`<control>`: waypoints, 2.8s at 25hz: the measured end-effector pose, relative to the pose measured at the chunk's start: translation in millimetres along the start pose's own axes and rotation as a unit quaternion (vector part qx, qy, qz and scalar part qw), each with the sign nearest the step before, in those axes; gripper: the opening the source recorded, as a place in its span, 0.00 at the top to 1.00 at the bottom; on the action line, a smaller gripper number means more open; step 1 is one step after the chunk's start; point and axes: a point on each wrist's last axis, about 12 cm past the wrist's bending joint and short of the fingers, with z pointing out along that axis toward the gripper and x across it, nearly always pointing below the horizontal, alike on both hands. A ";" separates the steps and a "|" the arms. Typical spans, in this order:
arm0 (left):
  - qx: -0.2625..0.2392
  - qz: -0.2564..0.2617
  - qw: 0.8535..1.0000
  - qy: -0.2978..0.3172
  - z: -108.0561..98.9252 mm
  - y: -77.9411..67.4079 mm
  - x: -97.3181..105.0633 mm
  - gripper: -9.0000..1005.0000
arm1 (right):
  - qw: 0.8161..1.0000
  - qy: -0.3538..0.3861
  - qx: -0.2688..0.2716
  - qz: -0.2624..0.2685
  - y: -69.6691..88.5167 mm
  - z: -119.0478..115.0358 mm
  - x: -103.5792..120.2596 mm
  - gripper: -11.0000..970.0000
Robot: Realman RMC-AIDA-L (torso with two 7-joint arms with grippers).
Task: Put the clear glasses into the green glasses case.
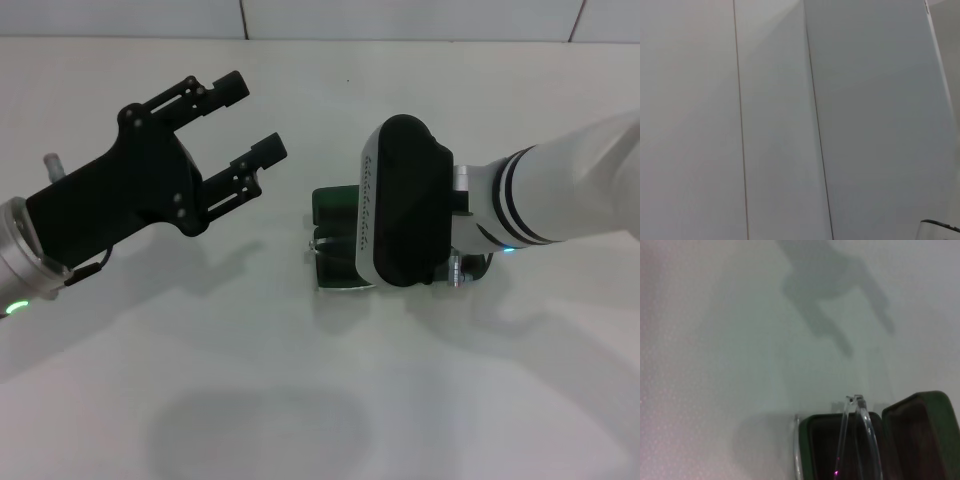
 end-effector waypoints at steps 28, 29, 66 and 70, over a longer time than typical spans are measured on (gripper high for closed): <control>0.000 -0.006 1.000 -0.002 0.1 -1.6 0.6 0.35 | 0.998 0.016 0.054 -0.016 -1.8 -11.6 11.0 0.92; 0.000 -0.005 1.000 -0.002 0.4 -1.4 0.5 0.35 | 0.998 0.016 0.053 -0.016 -1.6 -11.6 10.7 0.92; 0.047 -0.010 0.999 0.023 7.1 -7.9 5.5 0.35 | 0.815 -0.482 0.017 0.322 -50.2 -67.0 146.6 0.92; 0.120 -0.017 0.992 0.036 31.0 -17.8 10.2 0.35 | 0.806 -0.490 -0.011 0.331 -50.6 -53.8 139.7 0.92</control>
